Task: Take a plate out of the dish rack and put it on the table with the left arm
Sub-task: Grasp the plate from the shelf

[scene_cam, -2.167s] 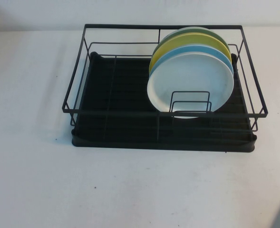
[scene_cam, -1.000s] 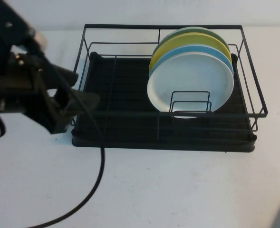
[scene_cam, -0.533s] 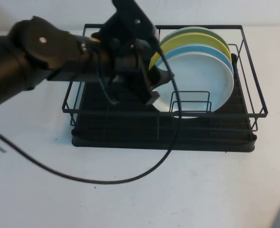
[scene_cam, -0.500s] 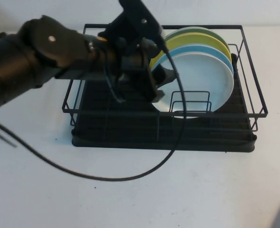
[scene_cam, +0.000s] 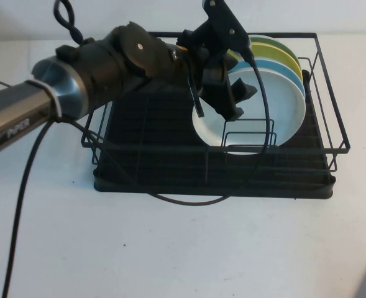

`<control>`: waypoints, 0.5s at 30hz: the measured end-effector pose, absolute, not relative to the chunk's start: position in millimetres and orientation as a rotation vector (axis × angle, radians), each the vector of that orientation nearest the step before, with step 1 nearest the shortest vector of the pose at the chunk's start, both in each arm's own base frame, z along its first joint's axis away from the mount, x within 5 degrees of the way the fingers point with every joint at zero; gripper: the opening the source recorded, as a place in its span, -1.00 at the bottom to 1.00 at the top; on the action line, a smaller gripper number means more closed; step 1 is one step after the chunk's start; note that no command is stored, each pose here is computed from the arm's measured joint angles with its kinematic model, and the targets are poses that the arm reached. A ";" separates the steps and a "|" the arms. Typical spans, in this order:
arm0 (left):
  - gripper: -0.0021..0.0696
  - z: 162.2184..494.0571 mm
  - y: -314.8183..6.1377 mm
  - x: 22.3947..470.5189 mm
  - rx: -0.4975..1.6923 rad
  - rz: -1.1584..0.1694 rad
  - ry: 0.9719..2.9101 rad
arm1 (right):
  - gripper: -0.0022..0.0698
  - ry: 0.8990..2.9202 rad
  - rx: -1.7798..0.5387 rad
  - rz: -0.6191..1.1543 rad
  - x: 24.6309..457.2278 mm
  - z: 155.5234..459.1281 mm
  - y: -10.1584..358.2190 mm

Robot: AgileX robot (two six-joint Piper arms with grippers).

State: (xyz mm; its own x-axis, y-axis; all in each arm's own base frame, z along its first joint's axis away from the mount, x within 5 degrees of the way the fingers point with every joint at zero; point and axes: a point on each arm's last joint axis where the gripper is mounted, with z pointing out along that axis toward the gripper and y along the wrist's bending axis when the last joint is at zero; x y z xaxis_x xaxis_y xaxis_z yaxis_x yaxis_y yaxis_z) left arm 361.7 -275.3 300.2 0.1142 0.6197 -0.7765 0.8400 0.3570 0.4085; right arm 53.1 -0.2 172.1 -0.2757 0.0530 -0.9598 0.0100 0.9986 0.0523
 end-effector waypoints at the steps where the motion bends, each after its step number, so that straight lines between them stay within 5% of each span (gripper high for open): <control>1: 0.29 297.2 -276.6 364.0 1.353 -0.260 1.584 | -0.99 1.850 0.046 0.041 53.1 172.1 -0.2; 9: 0.15 282.3 -279.9 373.9 1.348 -0.213 1.574 | -0.99 1.850 0.046 0.041 53.1 172.1 -0.2; 15: -0.71 284.6 -278.8 377.1 1.321 -0.174 1.556 | -0.99 1.850 0.046 0.041 53.1 172.1 -0.2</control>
State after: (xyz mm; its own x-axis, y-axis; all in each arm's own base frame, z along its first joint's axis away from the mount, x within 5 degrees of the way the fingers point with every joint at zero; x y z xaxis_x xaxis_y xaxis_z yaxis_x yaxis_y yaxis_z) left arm 377.1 -278.8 284.6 0.1470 0.6395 -0.7546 0.7904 0.3828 0.4783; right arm 53.1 -0.2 172.1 -0.2757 0.0530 -0.9598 0.0100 0.9986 0.0523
